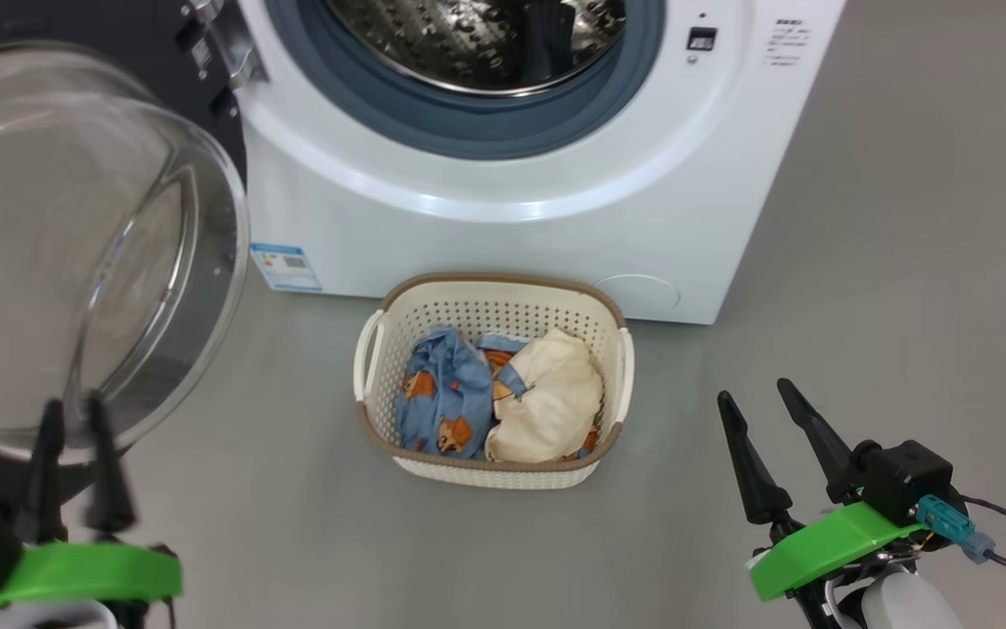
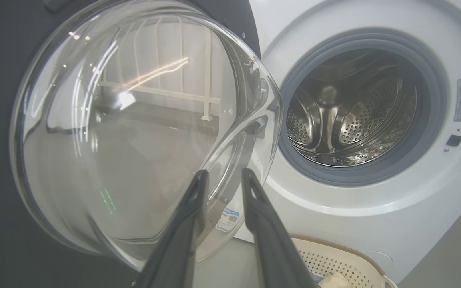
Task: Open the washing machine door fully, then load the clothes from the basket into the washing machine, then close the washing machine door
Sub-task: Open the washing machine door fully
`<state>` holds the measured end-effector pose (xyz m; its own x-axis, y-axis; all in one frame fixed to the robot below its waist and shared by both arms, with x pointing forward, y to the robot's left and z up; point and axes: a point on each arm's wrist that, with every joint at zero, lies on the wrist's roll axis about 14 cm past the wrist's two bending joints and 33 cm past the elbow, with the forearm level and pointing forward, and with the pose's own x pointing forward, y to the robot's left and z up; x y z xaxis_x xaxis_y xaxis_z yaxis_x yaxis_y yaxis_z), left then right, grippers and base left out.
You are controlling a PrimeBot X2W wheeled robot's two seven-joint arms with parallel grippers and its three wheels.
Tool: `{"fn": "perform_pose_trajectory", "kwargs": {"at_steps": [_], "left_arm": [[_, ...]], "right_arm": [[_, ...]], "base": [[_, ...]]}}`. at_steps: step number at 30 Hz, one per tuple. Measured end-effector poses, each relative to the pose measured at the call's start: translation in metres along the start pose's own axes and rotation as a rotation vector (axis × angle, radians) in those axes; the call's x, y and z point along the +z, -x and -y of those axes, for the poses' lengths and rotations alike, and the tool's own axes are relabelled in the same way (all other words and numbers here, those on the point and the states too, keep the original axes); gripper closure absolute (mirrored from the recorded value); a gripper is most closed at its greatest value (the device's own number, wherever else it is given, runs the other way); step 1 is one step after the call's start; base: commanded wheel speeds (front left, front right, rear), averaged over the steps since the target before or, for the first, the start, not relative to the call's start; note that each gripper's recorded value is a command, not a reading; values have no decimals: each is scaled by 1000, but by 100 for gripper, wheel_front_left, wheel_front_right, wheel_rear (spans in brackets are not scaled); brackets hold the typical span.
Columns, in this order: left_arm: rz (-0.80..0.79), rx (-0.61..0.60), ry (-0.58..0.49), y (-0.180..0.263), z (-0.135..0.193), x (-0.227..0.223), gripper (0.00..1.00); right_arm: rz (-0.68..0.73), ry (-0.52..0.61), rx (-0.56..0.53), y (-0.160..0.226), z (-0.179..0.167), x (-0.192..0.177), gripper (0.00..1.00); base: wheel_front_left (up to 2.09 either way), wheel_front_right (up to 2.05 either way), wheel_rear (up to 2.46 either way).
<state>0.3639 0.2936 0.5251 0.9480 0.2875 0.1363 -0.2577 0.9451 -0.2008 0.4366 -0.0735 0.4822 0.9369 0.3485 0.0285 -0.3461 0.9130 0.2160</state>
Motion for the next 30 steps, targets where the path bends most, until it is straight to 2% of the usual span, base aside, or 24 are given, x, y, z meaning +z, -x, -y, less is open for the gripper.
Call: {"fn": "perform_pose_trajectory", "kwargs": {"at_steps": [1,13,30], "left_arm": [[-13,-14,3,2,5,-4,0],[-103,-141,30,28,45,-32,0],[-123,-237,47,46,72,-35,0]], "right_arm": [[6,1,-3,2,0,2,0],[81,21,-59,34,9,30,0],[130,63,-187,84,38,48,0]], "base": [[0,0,0],[0,0,0],[0,0,0]]}}
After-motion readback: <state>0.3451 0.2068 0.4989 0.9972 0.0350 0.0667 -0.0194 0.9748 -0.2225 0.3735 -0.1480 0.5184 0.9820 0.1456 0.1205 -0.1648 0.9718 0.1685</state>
